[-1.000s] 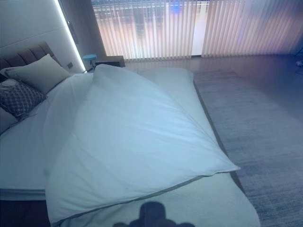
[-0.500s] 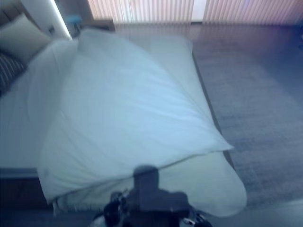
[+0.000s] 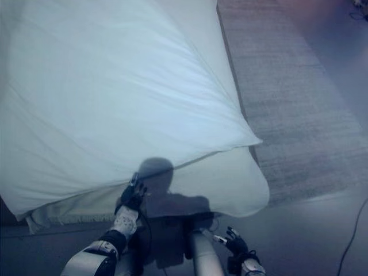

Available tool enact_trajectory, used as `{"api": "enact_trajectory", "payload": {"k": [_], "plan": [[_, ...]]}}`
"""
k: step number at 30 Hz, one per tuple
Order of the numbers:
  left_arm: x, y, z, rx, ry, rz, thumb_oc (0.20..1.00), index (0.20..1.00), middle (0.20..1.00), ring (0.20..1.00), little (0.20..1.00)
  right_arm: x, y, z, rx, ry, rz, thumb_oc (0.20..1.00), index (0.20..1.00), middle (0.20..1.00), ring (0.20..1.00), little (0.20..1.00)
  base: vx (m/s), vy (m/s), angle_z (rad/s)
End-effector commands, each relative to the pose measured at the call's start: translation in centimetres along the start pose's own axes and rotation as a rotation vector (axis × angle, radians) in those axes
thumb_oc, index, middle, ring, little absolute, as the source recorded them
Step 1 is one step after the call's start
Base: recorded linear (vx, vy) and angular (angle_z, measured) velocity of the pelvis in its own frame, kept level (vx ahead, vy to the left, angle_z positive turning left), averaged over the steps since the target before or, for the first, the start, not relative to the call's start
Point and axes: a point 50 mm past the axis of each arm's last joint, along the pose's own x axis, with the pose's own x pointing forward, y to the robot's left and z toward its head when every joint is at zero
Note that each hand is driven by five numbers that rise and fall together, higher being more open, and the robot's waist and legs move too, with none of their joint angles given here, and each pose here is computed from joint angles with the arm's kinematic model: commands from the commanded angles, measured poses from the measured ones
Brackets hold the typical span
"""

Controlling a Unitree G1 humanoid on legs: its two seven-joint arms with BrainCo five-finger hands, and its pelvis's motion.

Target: Make the bed

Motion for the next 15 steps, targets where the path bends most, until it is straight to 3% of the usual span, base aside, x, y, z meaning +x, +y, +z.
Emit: {"api": "enact_trajectory", "payload": {"k": [1, 15], "plan": [[0.3, -1.0, 1.5, -0.072, -0.07, -0.068, 1.0, 1.0, 1.0, 1.0, 1.0, -0.1, 1.0, 1.1, -0.009, -0.077, 0.039, 1.0, 1.0, 1.0, 1.0, 1.0, 0.01, 0.044, 0.04], [1.3, -3.2, 5.6, -0.203, -0.185, -0.066, 1.0, 1.0, 1.0, 1.0, 1.0, -0.1, 2.3, 1.1, -0.018, -0.084, 0.067, 1.0, 1.0, 1.0, 1.0, 1.0, 0.01, 0.016, -0.01]]}}
